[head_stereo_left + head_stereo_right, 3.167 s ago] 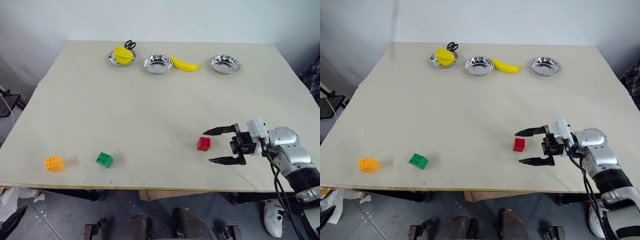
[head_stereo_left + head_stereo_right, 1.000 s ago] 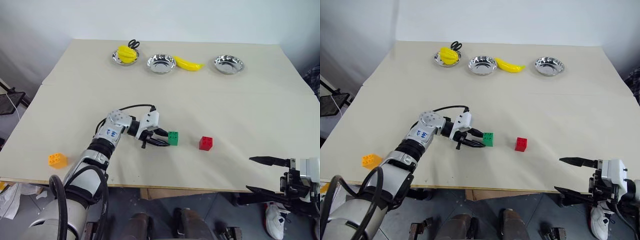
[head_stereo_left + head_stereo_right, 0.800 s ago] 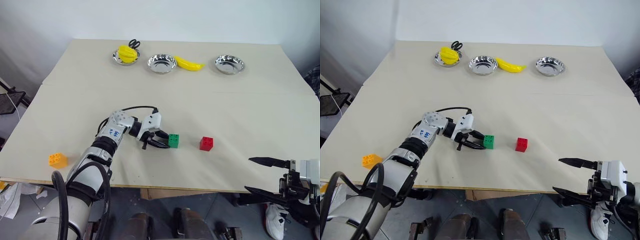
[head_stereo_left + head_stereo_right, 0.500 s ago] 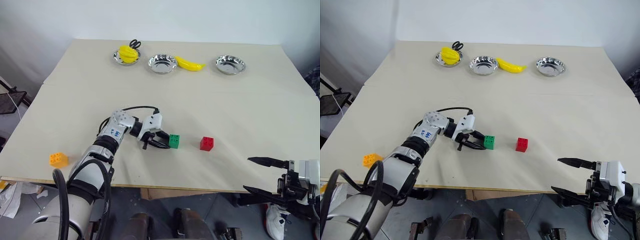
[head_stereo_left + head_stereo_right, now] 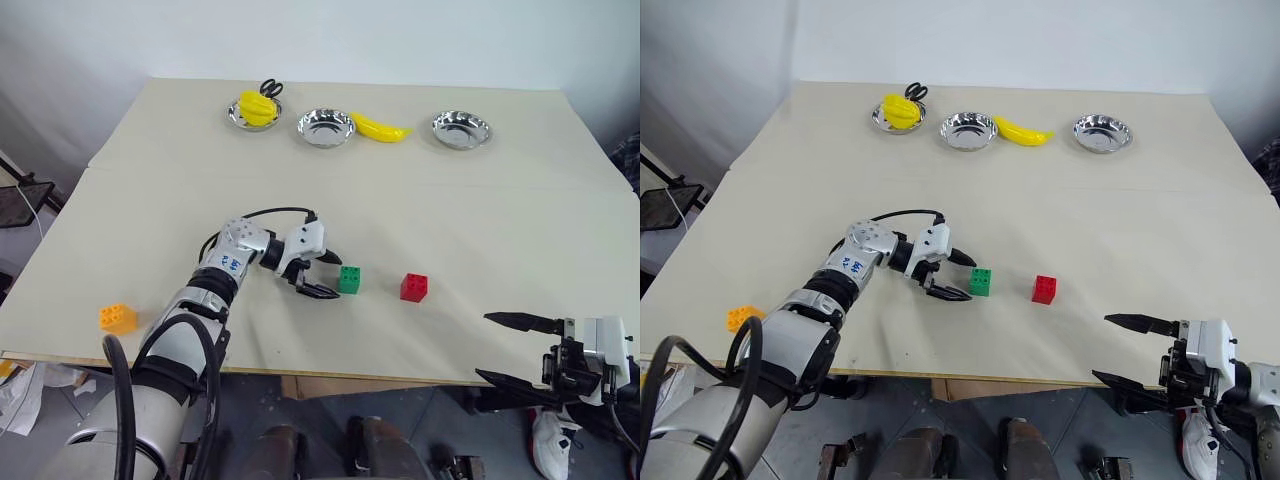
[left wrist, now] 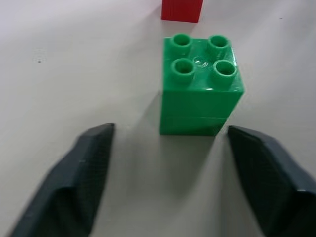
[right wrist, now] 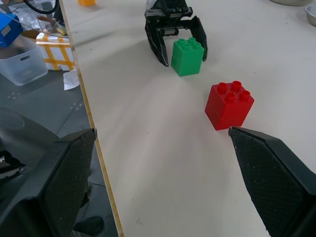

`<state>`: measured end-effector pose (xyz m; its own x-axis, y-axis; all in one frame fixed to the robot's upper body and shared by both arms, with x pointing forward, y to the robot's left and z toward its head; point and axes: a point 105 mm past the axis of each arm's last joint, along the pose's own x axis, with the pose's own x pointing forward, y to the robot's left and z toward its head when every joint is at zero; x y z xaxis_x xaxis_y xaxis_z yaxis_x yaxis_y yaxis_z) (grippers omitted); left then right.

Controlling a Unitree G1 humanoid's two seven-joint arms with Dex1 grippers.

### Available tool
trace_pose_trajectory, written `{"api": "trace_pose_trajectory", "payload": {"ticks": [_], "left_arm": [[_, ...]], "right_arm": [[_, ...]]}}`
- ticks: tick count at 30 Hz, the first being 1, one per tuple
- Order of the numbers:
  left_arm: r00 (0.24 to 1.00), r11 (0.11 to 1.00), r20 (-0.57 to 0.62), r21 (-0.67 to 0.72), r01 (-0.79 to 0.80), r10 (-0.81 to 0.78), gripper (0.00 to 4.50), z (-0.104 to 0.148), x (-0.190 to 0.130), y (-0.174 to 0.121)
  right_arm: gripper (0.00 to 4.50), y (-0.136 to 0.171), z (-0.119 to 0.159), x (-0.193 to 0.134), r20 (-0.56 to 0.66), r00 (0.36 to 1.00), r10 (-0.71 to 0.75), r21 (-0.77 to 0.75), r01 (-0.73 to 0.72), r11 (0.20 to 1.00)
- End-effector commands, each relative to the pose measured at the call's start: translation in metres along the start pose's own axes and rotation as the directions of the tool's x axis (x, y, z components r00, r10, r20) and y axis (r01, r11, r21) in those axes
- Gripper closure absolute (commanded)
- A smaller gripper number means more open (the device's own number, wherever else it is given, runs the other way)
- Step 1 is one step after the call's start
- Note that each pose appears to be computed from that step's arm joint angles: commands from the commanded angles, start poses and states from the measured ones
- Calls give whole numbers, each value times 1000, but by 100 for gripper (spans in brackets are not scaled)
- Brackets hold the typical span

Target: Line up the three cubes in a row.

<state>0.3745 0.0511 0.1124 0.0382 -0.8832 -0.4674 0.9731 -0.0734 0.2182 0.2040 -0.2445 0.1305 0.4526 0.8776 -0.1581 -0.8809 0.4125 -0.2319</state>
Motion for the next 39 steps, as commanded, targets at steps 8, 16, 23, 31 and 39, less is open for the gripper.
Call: {"api": "trace_pose_trajectory", "payload": {"ticks": [8,16,23,31,39], "left_arm": [[966,986,253,137,-94,57,5,19,-83,-21],[799,835,319,37,-548,510,5,37,-190,-83],[406,434,188,-149,-888,894,5,25,-260,-155],[9,-33,-144,-287,-957,989,5,-33,-305,-268],[-102,-220,-309,-376,-900,945,5,-70,-302,-319]], "right_arm": [[0,-7,17,26,88,993,76,-13,-75,997],[0,-14,29,69,180,950,255,-17,-256,966],[0,-16,40,98,244,889,387,-70,-382,921],[0,-20,44,112,257,848,463,-107,-451,886],[0,-26,47,109,253,850,462,-140,-440,887]]}}
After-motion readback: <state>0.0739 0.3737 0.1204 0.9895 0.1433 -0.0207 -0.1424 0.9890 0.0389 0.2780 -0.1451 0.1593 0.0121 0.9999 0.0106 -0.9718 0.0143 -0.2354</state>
